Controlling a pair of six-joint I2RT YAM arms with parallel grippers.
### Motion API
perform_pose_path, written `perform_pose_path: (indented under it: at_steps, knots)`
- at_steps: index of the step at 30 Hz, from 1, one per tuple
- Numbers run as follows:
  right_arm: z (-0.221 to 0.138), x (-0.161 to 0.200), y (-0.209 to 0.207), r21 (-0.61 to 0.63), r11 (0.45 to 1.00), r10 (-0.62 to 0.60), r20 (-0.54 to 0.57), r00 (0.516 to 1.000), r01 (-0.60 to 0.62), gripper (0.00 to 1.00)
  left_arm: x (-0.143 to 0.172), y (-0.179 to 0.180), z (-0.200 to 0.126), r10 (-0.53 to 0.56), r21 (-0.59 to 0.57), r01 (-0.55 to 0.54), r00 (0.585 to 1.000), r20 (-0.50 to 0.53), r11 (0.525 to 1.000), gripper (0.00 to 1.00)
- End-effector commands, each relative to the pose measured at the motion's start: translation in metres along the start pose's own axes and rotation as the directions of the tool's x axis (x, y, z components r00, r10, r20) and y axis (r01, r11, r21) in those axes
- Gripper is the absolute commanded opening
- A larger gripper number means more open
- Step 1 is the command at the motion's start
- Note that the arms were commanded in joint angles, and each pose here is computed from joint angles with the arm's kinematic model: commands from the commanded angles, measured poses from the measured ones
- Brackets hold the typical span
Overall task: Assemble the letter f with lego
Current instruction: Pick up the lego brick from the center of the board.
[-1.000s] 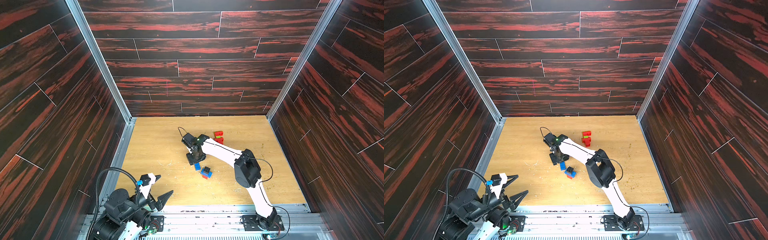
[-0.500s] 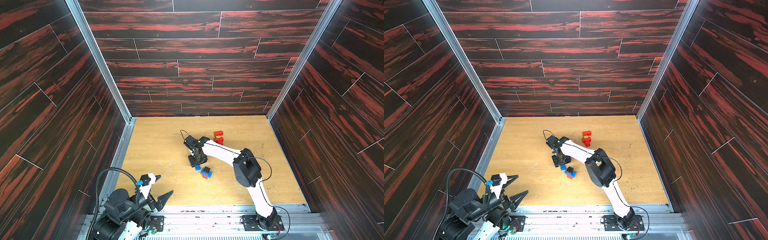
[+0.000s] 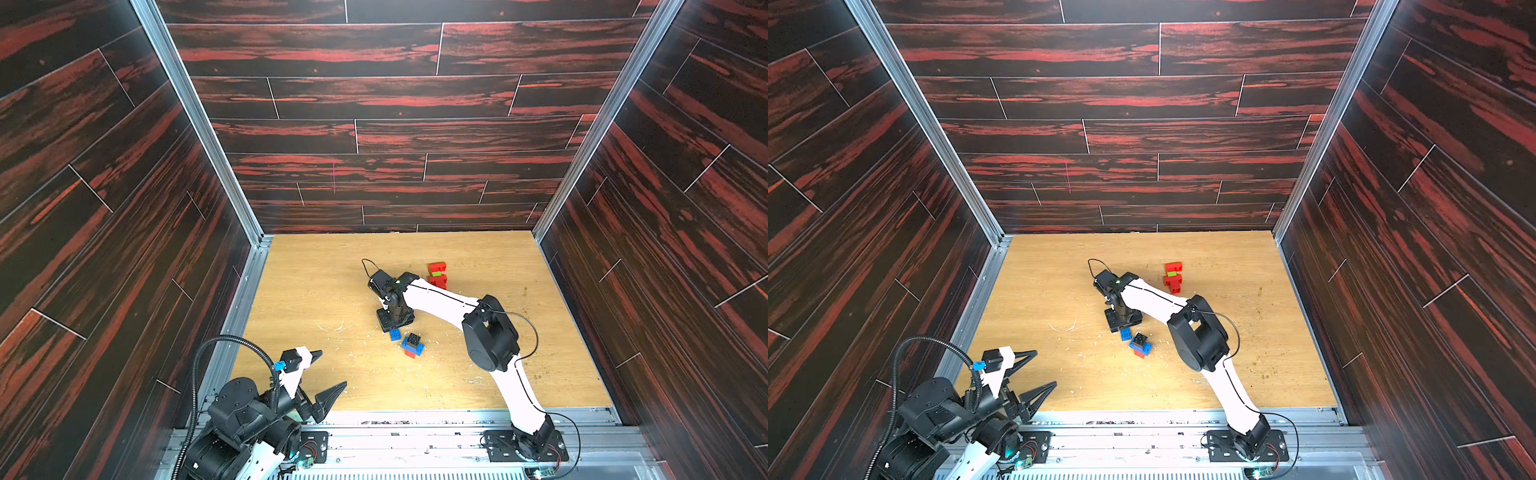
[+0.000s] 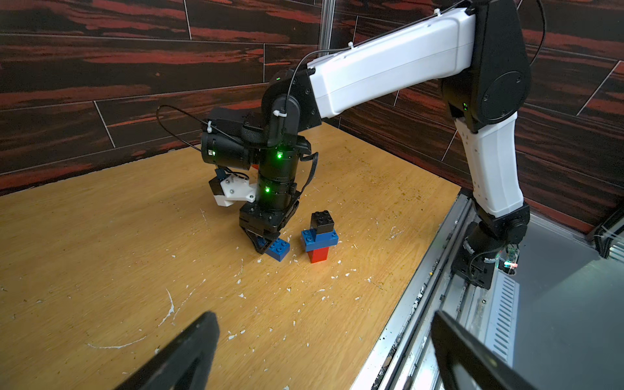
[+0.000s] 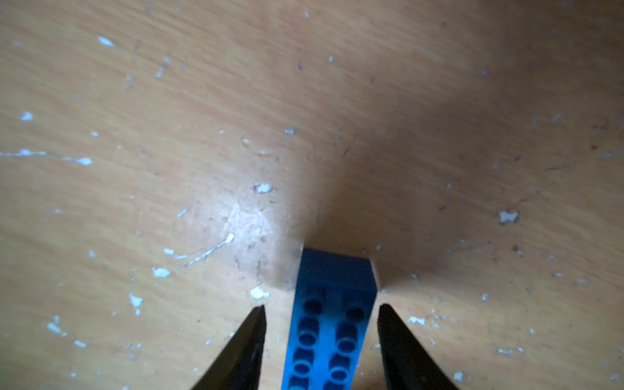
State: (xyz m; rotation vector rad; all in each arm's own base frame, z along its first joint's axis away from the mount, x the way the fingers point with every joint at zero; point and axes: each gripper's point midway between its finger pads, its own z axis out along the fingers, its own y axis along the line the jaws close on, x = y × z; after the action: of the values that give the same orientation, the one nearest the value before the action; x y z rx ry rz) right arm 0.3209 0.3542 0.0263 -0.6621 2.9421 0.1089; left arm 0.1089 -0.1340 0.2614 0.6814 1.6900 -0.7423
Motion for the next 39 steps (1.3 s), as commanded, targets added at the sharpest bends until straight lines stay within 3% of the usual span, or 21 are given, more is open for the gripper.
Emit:
perform_pose_path:
  at_steps: [1, 16, 34, 35, 37, 39]
  knots:
    - [0.0019, 0.0002, -0.0013, 0.006, 1.000, -0.014, -0.021, 1.000, 0.014, 0.53, 0.0016, -0.0033, -0.0018, 0.020, 0.015, -0.020, 1.000, 0.000, 1.000, 1.00]
    - [0.0063, -0.0008, -0.0028, 0.021, 0.999, -0.041, -0.033, 0.999, 0.042, 0.39, 0.0015, -0.0031, -0.0012, 0.020, 0.015, -0.020, 1.000, -0.002, 1.000, 1.00]
    - [0.0081, -0.0049, -0.0028, 0.034, 0.998, -0.059, -0.046, 0.997, 0.060, 0.39, 0.0018, -0.0032, -0.0015, 0.019, 0.015, -0.019, 1.000, -0.002, 1.000, 1.00]
    - [0.0081, -0.0050, -0.0030, 0.037, 0.997, -0.060, -0.045, 0.997, 0.062, 0.38, 0.0017, -0.0031, -0.0015, 0.019, 0.015, -0.019, 1.000, -0.002, 1.000, 1.00]
    - [0.0081, -0.0048, -0.0035, 0.037, 0.997, -0.060, -0.048, 0.997, 0.062, 0.20, 0.0016, -0.0036, -0.0018, 0.020, 0.016, -0.020, 1.000, 0.000, 1.000, 1.00]
    - [0.0069, -0.0049, -0.0047, 0.044, 0.997, -0.063, -0.045, 0.997, 0.065, 0.15, 0.0016, -0.0034, -0.0018, 0.021, 0.015, -0.021, 1.000, 0.001, 1.000, 1.00]
